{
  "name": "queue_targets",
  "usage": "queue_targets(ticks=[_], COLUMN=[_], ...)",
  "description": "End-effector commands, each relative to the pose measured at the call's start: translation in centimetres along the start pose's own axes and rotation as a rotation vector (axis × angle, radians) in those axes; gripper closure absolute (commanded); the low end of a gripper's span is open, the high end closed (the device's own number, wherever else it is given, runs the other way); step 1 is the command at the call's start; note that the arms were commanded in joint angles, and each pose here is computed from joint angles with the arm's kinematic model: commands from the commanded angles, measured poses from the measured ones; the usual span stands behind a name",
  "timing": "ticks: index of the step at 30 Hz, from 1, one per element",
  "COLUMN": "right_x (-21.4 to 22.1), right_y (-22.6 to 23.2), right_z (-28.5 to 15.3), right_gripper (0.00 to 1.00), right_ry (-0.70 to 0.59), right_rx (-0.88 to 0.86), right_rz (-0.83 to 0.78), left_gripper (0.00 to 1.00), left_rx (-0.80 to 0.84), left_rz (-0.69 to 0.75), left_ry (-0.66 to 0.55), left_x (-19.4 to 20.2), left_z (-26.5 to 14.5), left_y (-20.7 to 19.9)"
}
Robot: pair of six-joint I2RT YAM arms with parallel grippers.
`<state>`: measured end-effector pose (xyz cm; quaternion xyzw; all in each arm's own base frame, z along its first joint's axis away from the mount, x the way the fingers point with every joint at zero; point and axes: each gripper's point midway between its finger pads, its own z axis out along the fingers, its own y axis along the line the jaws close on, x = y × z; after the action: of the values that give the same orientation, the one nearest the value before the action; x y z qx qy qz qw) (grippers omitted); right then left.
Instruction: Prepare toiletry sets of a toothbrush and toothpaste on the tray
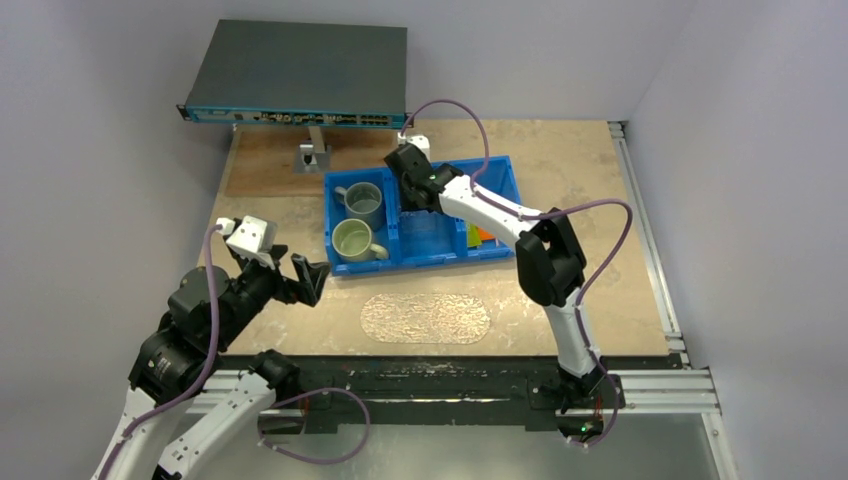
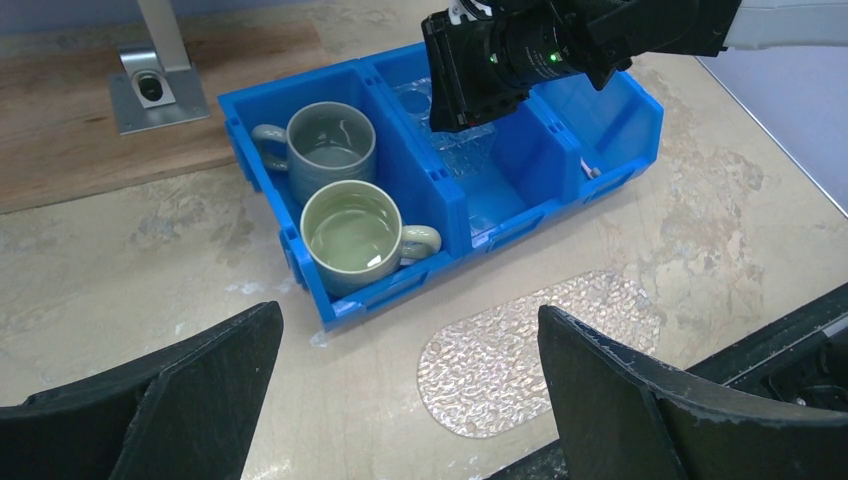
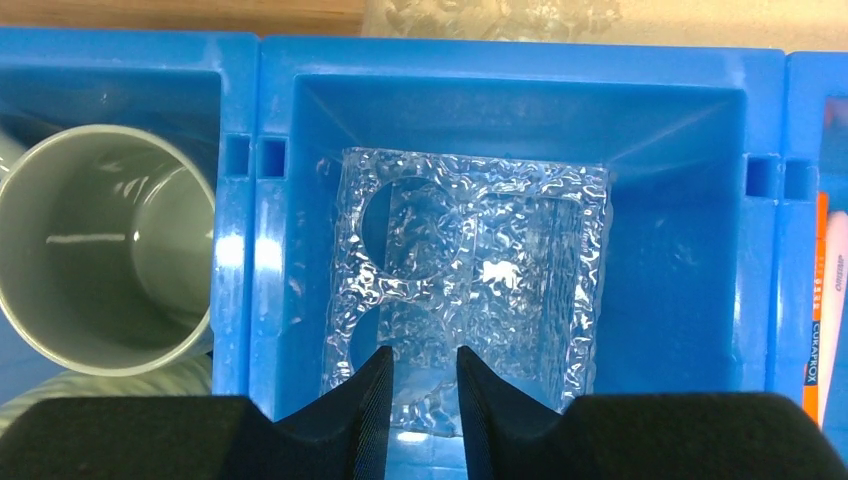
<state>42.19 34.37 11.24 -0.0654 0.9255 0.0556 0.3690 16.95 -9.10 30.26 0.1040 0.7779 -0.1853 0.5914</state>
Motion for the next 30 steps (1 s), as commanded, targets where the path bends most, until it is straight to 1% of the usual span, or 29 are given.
queue_targets(ticks=[1, 14, 25, 30], right_x=[-1.6, -2.6, -1.3, -0.7], right_y=[-0.3, -1.4, -1.2, -1.2], right_z=[-0.5, -1.1, 0.3, 0.8], right_gripper=[0.68, 0.69, 0.69, 0.73], right_ry=[-0.044, -0.084, -0.048, -0.035], right_rx=[0.032, 0.081, 0.084, 0.087], right_rz=[0.027, 0.036, 0.028, 0.022], left_gripper=[0.00, 0.00, 0.00, 0.00], left_rx=[0.003, 0.011, 0.011, 0.011], left_rz=[0.001, 0.001, 0.001, 0.001], left_ry=[-0.021, -0.018, -0.018, -0.018], left_x=[-0.4, -0.4, -0.4, -0.4], left_z=[0.0, 0.1, 0.1, 0.0], left_y=[0.0, -0.2, -0.2, -0.2])
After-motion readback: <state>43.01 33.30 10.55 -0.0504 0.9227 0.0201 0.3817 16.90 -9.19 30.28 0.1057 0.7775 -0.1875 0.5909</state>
